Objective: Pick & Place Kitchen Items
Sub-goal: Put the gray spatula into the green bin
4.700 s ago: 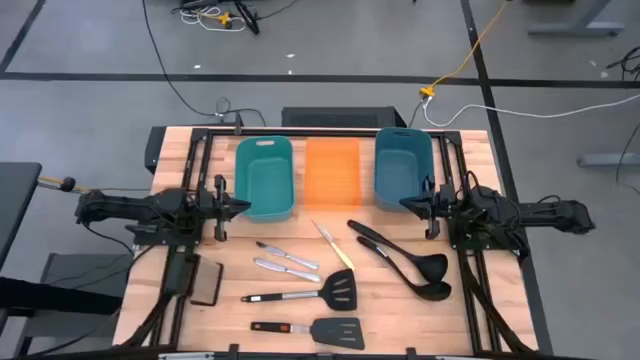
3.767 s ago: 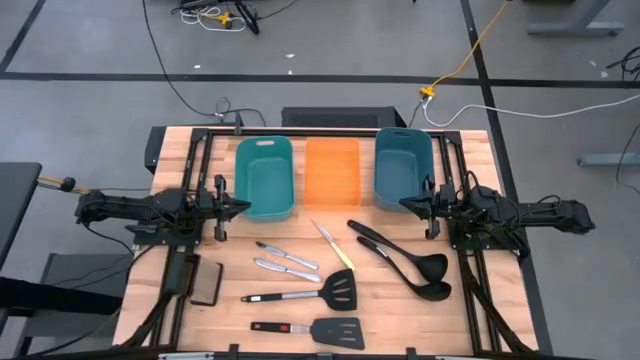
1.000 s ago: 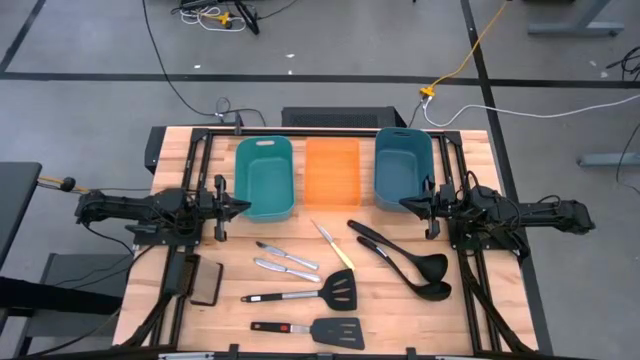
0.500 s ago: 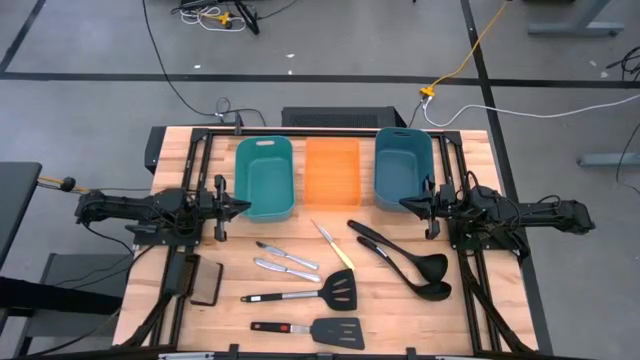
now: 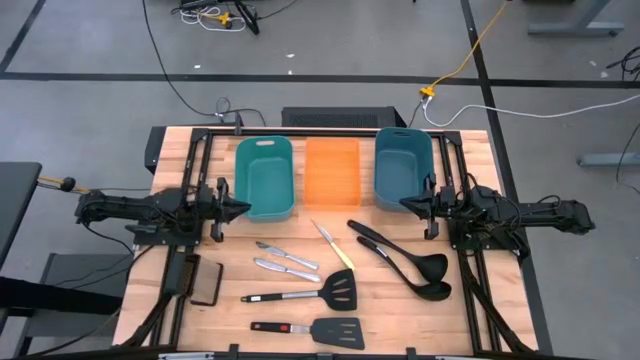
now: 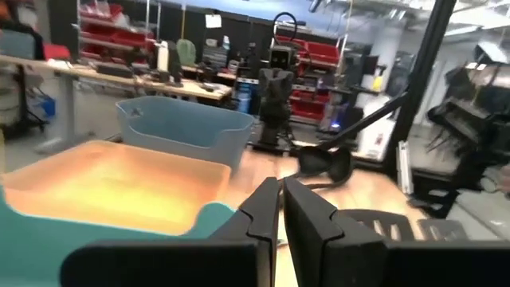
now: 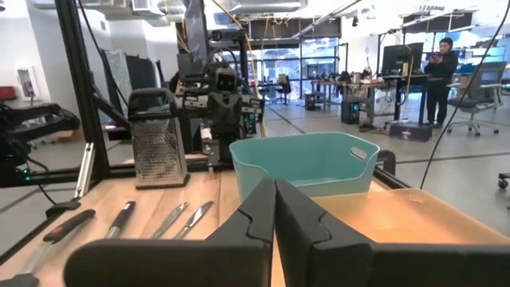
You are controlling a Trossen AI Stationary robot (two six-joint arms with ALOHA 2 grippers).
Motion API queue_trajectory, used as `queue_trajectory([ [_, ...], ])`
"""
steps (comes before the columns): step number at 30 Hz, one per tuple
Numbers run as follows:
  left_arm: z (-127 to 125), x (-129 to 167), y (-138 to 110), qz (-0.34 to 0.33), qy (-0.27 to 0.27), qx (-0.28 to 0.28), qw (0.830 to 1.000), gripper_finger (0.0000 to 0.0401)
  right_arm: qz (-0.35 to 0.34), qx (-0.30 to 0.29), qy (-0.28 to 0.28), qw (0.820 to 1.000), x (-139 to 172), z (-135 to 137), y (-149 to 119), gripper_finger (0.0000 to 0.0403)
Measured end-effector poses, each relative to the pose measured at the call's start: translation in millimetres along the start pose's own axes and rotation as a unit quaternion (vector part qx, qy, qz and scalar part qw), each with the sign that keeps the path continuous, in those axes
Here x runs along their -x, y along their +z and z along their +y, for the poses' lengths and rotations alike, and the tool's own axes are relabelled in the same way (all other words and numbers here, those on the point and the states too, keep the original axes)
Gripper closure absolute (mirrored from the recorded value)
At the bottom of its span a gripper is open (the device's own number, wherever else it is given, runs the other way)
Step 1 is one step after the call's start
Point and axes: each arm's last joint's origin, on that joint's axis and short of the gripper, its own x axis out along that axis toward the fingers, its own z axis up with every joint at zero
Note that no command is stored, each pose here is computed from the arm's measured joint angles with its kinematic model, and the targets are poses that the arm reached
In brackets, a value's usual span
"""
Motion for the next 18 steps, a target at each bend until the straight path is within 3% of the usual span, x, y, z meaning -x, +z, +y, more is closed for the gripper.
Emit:
queue_trajectory([
  [6,2,0,5,-0.029,0.036,0.003,0.999,0.0377,-0.012,-0.001,0.011,1.0,0,1,2,0.0392],
  [10,-1,1,11,-0.036,0.023,-0.032,0.999,0.0382,-0.012,-0.001,-0.006,1.0,0,0,2,0.0392],
  [14,-11,1,43,-0.069,-0.005,-0.057,0.996,0.0396,-0.013,-0.001,-0.026,1.0,0,-1,2,0.0392],
  [18,-24,-5,86,-0.072,0.019,-0.083,0.994,0.0397,-0.013,0.001,-0.026,1.0,0,-1,2,0.0392],
])
